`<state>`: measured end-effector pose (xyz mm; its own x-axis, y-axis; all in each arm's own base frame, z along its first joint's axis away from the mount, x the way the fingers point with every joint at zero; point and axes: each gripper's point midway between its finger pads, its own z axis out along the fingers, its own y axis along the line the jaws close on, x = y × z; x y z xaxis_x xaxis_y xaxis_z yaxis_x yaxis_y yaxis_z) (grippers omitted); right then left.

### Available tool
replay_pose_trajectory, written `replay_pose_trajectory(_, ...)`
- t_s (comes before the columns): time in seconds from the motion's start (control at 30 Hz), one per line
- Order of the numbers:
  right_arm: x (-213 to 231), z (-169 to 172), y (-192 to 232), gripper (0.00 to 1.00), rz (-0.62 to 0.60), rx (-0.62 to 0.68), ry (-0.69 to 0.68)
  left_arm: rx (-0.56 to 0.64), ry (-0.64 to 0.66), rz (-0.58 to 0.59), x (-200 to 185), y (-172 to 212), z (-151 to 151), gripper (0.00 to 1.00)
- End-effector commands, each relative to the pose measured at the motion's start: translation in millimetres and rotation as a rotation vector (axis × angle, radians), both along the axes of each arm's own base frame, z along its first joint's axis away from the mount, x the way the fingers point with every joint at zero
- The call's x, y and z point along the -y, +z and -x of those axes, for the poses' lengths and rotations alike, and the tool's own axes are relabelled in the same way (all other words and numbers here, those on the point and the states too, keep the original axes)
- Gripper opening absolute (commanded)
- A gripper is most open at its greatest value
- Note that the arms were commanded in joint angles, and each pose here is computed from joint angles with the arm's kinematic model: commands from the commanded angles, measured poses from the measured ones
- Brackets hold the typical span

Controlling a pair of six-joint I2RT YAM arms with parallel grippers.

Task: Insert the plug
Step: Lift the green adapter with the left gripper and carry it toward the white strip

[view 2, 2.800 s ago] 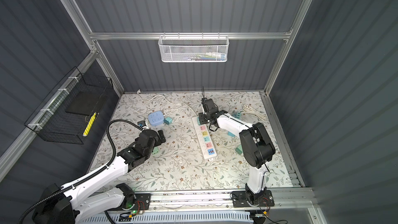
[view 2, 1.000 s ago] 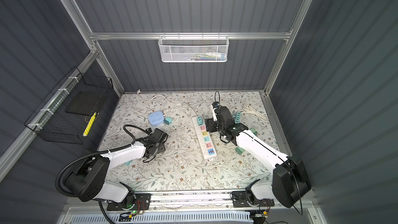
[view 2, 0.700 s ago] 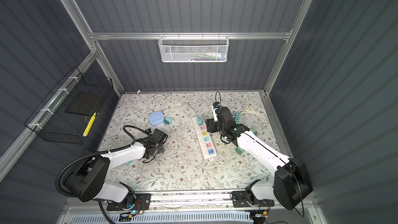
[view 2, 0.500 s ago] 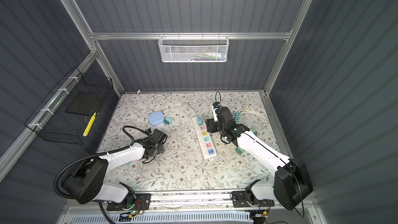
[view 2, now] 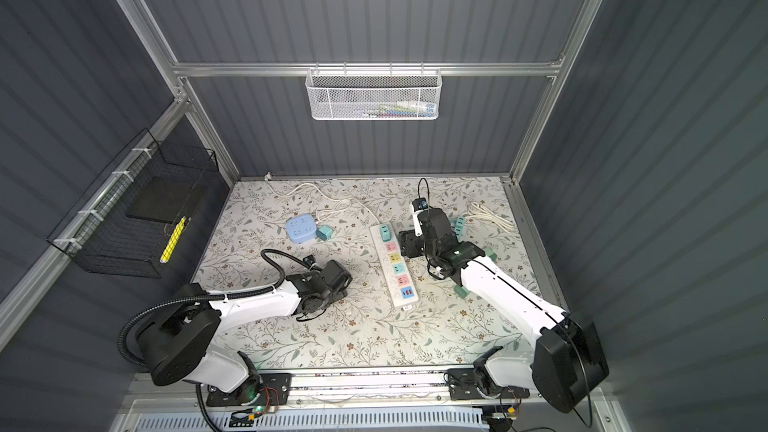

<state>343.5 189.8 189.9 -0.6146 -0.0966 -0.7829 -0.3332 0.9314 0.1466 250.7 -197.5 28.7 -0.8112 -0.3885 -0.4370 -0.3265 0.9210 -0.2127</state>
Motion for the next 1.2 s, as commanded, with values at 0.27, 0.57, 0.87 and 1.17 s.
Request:
replay_pose_trajectory(0.27,3.9,1.2,-8.8,0.76,0.044,-0.015,-0.005,-0.032,-0.233,0.147,77.6,4.9,7.5,1.00)
replay_pose_trajectory(0.57,7.2,2.9,-6.1,0.76,0.050,-0.012,-0.014,0.097,-0.359,0.233,128.7,50.5,-24.7,1.00)
replay_pose_trajectory(0.87,12.3,5.3,-2.5,0.76,0.058,-0.007,-0.028,0.212,-0.389,0.235,124.5,83.1,-65.5,0.98)
replay_pose_trajectory(1.17,14.4,3.8,2.2,0.81,0.047,0.001,-0.054,0.120,-0.445,0.198,89.7,47.8,-108.8,0.99)
